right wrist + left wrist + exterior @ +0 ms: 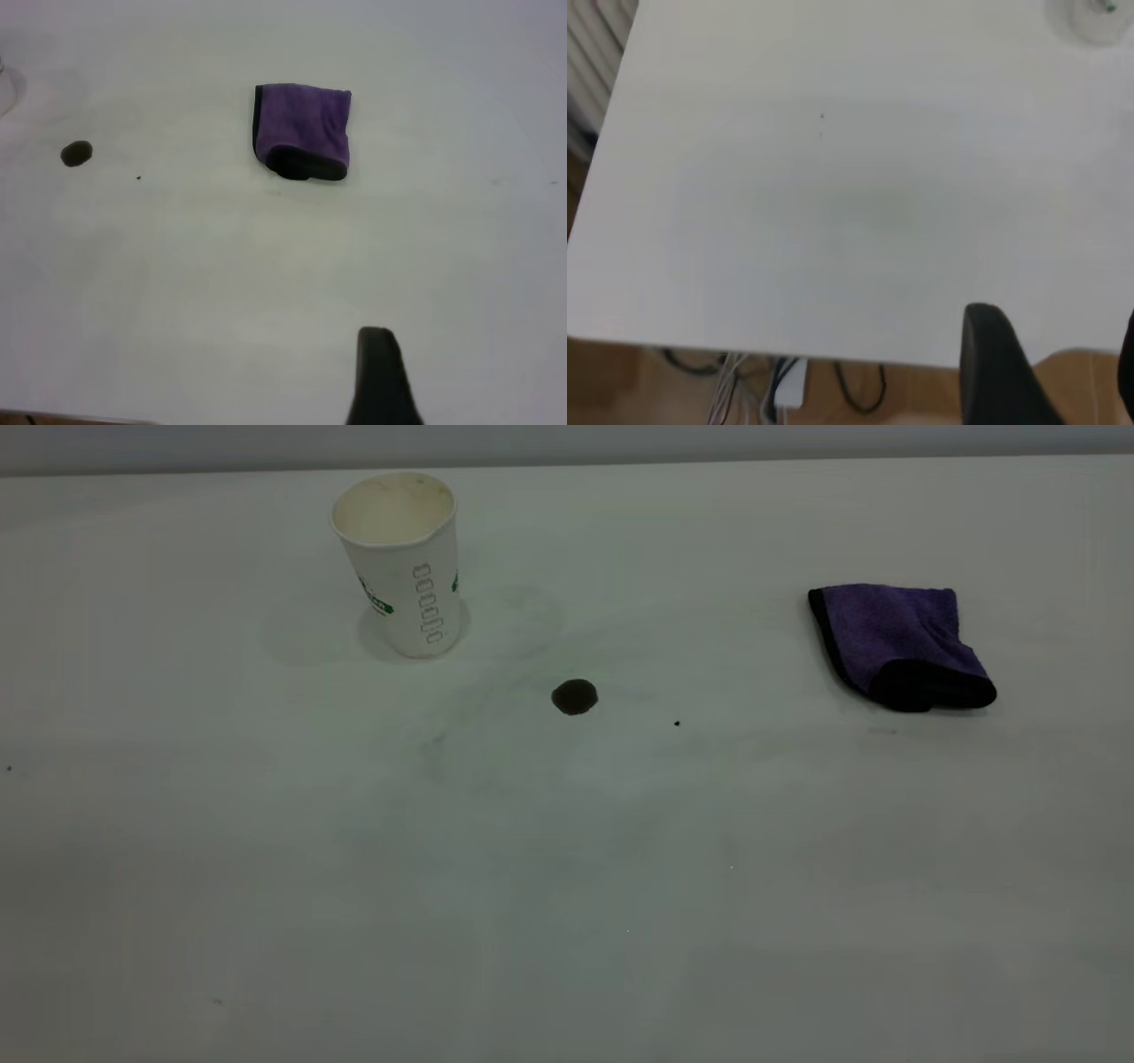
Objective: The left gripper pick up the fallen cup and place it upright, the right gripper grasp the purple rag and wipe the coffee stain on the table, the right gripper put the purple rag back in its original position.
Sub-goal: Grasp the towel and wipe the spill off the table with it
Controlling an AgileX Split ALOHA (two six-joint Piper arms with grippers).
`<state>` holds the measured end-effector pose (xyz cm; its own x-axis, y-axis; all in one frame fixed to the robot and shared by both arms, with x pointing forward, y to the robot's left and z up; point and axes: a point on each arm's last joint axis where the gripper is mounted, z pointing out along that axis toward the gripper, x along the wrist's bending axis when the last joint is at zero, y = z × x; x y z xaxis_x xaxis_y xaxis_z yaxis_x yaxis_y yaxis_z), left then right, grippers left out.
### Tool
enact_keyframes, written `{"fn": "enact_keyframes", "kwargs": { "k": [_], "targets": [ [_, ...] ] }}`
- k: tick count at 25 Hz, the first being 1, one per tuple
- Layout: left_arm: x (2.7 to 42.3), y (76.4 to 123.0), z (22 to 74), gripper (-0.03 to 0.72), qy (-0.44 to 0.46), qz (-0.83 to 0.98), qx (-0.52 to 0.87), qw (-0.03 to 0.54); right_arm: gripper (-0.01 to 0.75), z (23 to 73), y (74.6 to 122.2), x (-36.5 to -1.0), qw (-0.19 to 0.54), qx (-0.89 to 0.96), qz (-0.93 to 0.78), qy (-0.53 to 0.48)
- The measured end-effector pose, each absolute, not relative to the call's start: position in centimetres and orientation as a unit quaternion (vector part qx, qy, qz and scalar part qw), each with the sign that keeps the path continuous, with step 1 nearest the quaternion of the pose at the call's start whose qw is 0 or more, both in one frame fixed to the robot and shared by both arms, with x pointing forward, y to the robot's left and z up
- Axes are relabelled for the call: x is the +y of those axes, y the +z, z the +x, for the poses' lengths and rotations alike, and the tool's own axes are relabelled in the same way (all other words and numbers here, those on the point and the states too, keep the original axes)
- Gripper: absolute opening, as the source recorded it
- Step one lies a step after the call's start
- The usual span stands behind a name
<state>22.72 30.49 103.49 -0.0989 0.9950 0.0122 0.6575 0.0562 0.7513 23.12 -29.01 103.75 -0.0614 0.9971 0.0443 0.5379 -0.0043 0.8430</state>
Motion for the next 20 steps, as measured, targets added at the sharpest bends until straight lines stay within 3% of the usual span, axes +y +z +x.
{"fn": "enact_keyframes", "kwargs": {
  "k": [20],
  "targets": [
    [30.4, 103.46, 22.15, 0.401, 0.32, 0.625, 0.647, 0.296, 0.555, 23.12, 103.75, -29.01, 0.316, 0.631, 0.608, 0.364]
  ]
}}
